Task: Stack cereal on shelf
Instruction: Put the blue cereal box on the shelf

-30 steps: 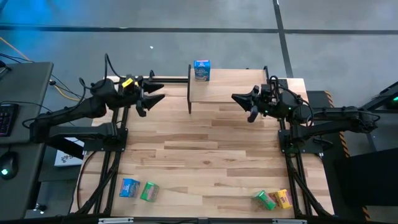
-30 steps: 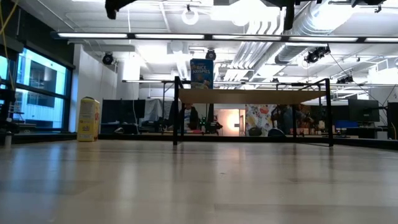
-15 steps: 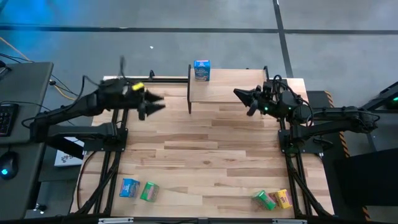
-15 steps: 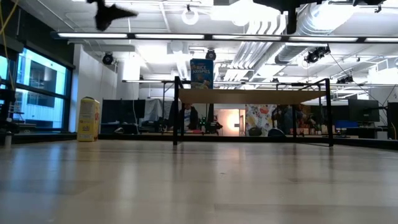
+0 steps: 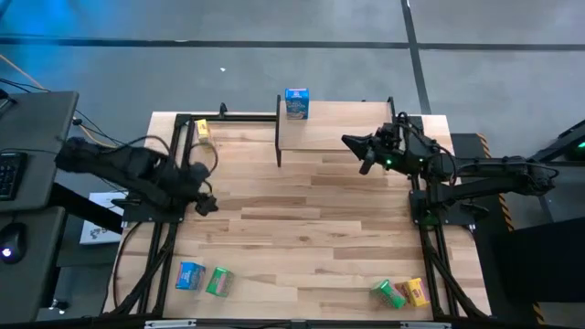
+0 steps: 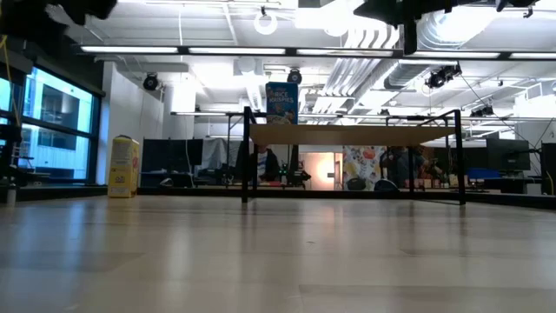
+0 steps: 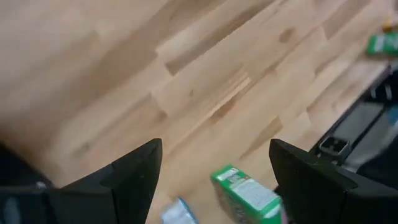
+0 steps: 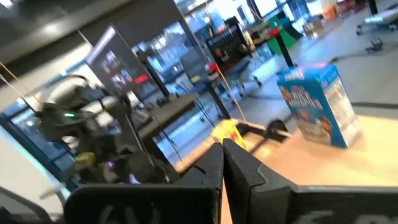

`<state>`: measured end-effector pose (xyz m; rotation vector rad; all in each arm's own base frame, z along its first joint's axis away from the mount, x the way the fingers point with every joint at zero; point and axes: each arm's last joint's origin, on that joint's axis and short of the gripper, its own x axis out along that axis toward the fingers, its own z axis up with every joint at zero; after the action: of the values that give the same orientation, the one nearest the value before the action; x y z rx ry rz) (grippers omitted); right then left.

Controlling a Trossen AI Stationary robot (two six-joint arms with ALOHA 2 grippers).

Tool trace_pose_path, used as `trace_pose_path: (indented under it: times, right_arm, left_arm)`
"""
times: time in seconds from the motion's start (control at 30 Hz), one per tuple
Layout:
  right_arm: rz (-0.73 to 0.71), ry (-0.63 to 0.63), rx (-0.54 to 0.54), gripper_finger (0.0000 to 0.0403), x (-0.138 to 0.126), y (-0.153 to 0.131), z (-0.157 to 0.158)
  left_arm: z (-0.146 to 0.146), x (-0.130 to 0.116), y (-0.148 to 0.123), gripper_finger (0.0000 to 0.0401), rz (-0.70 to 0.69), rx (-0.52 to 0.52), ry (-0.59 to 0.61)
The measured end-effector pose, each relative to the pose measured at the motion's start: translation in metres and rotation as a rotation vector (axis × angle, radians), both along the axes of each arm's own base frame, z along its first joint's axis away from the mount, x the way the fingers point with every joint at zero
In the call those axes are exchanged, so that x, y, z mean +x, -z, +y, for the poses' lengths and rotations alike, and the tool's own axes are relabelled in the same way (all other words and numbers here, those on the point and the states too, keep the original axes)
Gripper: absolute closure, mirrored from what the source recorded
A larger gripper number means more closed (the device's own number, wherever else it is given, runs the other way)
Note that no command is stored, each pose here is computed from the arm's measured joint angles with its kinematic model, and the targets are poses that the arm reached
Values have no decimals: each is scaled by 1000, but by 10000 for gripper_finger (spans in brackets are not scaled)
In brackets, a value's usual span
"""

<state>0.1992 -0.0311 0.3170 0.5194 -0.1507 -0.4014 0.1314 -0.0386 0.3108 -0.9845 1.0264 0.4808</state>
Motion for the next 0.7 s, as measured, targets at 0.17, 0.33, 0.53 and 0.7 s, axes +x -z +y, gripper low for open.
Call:
trace_pose_path:
  times: [0.17,0.33,0.53,0.7]
  right_arm:
    - [100,-6,33,402,0,10,0]
    - [180,-38,53,402,-1,18,1]
    - [247,-48,50,402,-2,24,2]
    - [260,-46,69,402,-2,26,2]
  left_arm:
    - [-39,6,13,112,135,-102,-97]
    - [-81,7,22,112,292,-131,-180]
    - [-127,8,23,112,379,-124,-279]
    - [-152,2,34,112,502,-84,-354]
